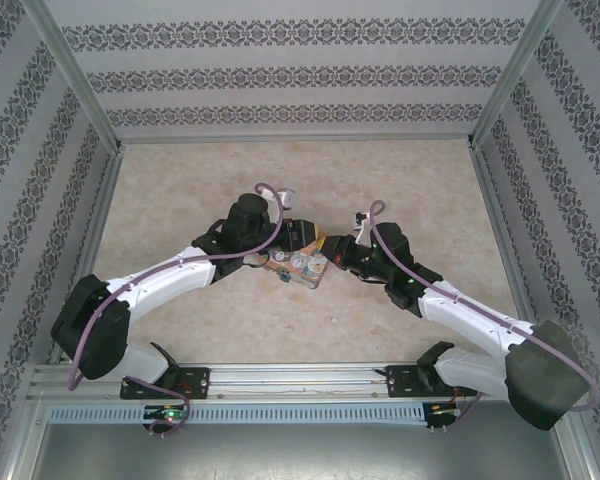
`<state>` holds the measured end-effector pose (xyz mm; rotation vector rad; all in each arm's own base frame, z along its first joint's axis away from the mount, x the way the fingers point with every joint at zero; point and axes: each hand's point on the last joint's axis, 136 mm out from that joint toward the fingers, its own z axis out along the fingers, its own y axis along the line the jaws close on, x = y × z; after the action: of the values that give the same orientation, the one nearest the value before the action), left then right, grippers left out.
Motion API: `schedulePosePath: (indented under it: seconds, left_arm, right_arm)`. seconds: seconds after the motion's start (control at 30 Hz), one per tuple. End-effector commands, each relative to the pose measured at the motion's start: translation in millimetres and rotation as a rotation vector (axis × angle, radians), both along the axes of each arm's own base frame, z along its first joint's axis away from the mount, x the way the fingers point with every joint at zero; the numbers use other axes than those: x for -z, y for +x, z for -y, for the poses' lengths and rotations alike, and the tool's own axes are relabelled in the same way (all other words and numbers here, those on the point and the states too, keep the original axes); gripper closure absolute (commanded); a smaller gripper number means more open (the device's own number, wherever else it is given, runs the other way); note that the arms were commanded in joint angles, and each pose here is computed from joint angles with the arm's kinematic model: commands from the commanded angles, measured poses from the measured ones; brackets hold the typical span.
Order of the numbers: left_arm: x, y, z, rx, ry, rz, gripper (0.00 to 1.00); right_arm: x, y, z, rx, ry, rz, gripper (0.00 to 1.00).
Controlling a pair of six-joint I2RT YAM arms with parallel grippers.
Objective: Unlock the padlock with the key
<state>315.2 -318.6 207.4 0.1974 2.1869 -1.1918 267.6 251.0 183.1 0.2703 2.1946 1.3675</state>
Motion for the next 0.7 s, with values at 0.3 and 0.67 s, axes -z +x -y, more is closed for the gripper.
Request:
schedulePosePath:
  seconds: [0.3, 0.67]
  left_arm:
    - [-20, 3, 18, 0.034, -0.059, 0.052, 0.99]
    - [-32, -1, -8, -0.003, -0.017, 0.091, 1.0]
  right_arm:
    - [-2, 3, -8, -0.009, 0.007, 0.005, 1.0]
    - [-4, -3, 18, -0.048, -0.05, 0.055, 0.73]
